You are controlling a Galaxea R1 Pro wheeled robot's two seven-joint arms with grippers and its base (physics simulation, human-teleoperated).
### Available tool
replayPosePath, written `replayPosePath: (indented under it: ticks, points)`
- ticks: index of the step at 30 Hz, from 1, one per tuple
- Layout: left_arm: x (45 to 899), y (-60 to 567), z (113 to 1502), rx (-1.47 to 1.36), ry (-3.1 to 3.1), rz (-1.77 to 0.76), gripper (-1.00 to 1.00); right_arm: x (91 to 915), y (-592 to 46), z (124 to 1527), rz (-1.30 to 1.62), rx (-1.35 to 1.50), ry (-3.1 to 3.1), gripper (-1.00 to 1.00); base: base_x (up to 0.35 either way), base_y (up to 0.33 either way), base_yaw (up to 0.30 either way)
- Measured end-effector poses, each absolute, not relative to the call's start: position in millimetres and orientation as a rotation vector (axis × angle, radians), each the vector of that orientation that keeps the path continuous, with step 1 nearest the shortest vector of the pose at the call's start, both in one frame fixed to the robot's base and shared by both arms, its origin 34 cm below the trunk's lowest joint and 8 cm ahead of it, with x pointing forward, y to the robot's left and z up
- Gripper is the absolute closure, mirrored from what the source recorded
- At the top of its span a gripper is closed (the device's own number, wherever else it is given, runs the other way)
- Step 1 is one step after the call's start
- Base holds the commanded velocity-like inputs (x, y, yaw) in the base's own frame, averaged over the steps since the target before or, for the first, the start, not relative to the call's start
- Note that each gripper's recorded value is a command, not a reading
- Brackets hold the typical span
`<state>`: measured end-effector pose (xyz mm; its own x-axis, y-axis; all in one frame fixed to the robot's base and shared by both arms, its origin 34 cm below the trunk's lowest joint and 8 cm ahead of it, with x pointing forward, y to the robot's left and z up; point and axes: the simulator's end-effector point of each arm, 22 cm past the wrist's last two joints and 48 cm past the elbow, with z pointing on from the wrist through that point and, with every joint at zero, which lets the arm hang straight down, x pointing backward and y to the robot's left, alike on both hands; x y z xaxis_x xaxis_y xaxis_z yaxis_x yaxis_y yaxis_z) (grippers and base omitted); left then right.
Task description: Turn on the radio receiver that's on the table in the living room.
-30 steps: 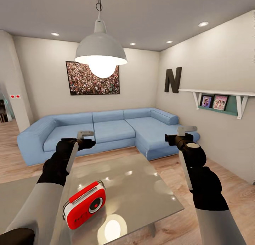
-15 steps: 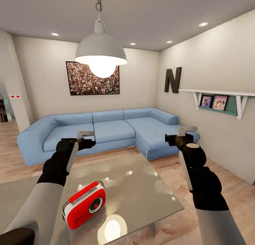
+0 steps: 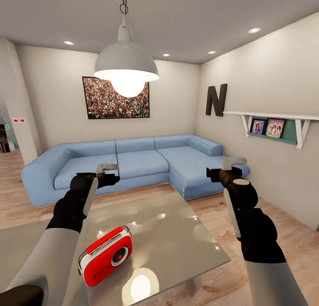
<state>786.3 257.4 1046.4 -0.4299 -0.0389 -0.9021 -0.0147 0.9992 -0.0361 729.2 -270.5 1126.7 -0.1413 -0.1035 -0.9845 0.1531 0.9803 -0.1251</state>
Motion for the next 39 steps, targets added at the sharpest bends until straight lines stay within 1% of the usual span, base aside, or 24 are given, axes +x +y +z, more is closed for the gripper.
replayPosePath:
  ticks: [11, 14, 16, 25, 39]
  points:
    - [787, 258, 1034, -0.041, 2.044, -0.027, -1.0, 729, -271, 1126, -0.223, 0.038, 1.699, -1.0, 0.0, 0.0, 0.0]
    - [787, 260, 1017, -0.045, 2.083, -0.027, -1.0, 729, -271, 1125, -0.223, 0.037, 1.701, -1.0, 0.0, 0.0, 0.0]
    - [784, 266, 980, -0.052, 2.166, -0.017, -1.0, 729, -271, 1122, -0.226, 0.036, 1.705, -1.0, 0.0, 0.0, 0.0]
    - [775, 289, 928, -0.07, 2.287, 0.025, -1.0, 728, -271, 1117, -0.225, 0.034, 1.713, -1.0, 0.0, 0.0, 0.0]
    - [770, 298, 912, -0.075, 2.329, 0.046, -1.0, 726, -269, 1107, -0.218, 0.027, 1.686, -1.0, 0.0, 0.0, 0.0]
